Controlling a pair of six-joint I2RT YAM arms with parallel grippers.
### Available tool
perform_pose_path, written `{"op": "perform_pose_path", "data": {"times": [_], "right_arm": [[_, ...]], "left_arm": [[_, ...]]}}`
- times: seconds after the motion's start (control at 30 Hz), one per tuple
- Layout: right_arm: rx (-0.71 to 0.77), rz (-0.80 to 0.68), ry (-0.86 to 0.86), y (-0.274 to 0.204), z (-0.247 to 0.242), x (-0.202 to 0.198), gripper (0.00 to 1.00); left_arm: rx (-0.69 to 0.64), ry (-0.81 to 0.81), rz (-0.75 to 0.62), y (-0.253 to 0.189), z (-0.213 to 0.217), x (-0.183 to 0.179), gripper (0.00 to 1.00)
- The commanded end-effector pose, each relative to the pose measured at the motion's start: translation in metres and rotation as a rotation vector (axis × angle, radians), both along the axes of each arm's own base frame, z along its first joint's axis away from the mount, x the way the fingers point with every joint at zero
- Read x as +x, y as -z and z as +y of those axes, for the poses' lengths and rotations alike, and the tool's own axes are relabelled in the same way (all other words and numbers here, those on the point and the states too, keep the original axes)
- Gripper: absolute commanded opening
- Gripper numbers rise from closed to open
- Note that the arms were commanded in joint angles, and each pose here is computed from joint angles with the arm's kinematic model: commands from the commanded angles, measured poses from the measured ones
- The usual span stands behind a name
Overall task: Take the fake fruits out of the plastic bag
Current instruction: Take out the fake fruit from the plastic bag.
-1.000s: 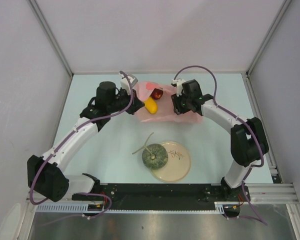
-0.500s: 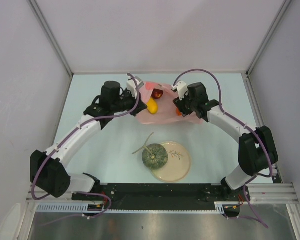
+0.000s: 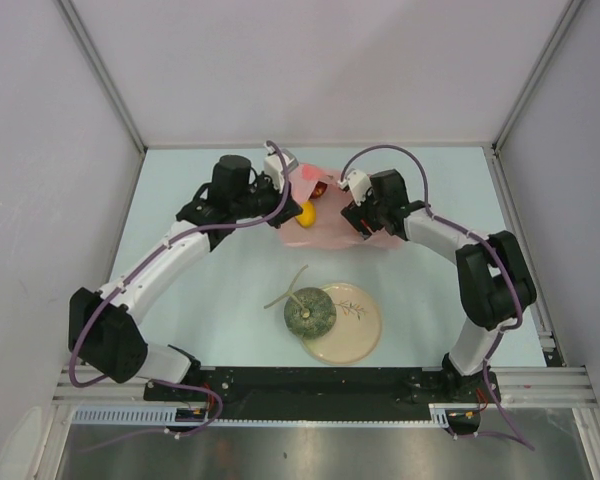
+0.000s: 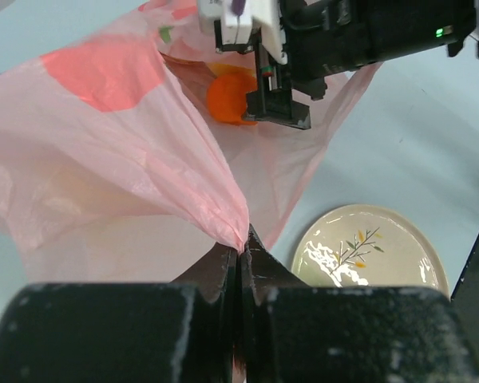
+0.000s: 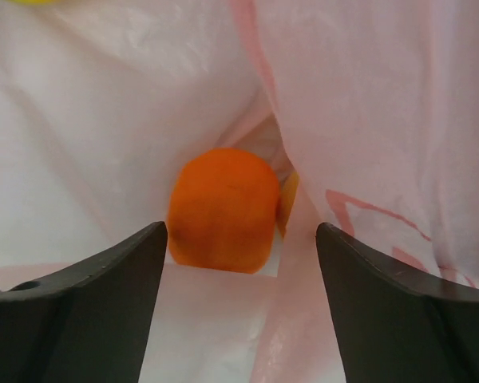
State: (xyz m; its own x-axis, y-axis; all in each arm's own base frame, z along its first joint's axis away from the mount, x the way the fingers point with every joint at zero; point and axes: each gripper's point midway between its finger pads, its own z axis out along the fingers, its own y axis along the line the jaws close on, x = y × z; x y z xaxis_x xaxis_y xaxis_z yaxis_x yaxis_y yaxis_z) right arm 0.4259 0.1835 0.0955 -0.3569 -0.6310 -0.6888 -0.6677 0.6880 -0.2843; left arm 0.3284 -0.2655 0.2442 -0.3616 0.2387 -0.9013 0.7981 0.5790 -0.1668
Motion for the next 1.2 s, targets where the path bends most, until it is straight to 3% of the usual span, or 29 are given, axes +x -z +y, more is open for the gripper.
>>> {"op": "perform_pose_path", "data": {"times": [0.0, 0.2, 0.4, 0.47, 0.73, 1.17], "right_arm": [[-0.051, -0.071, 0.087, -0.003, -0.02, 0.028, 0.82], [-0.074, -0.021, 0.098, 0.021, -0.031, 0.034, 0.84], [0.017, -0.065, 0.047, -0.003, -0.019, 0.04, 0.53], [0.081, -0.087, 0.005, -0.023, -0.007, 0.037, 0.49], [0.381, -0.054, -0.215, -0.11, 0.039, -0.022, 0.36], [0.518, 0.209, -0.425, -0.123, 0.061, -0.114, 0.33]], "left_arm": [[-0.004, 0.025, -0.062, -0.019, -0.005, 0.005, 0.04], [0.01, 0.03, -0.064, -0.016, -0.006, 0.003, 0.04], [0.02, 0.033, -0.062, -0.013, -0.008, 0.003, 0.04], [0.023, 0.031, -0.064, -0.012, -0.007, 0.003, 0.04], [0.015, 0.009, -0.05, -0.005, -0.008, 0.007, 0.04], [-0.012, -0.009, -0.042, -0.009, -0.011, 0.011, 0.05]]}}
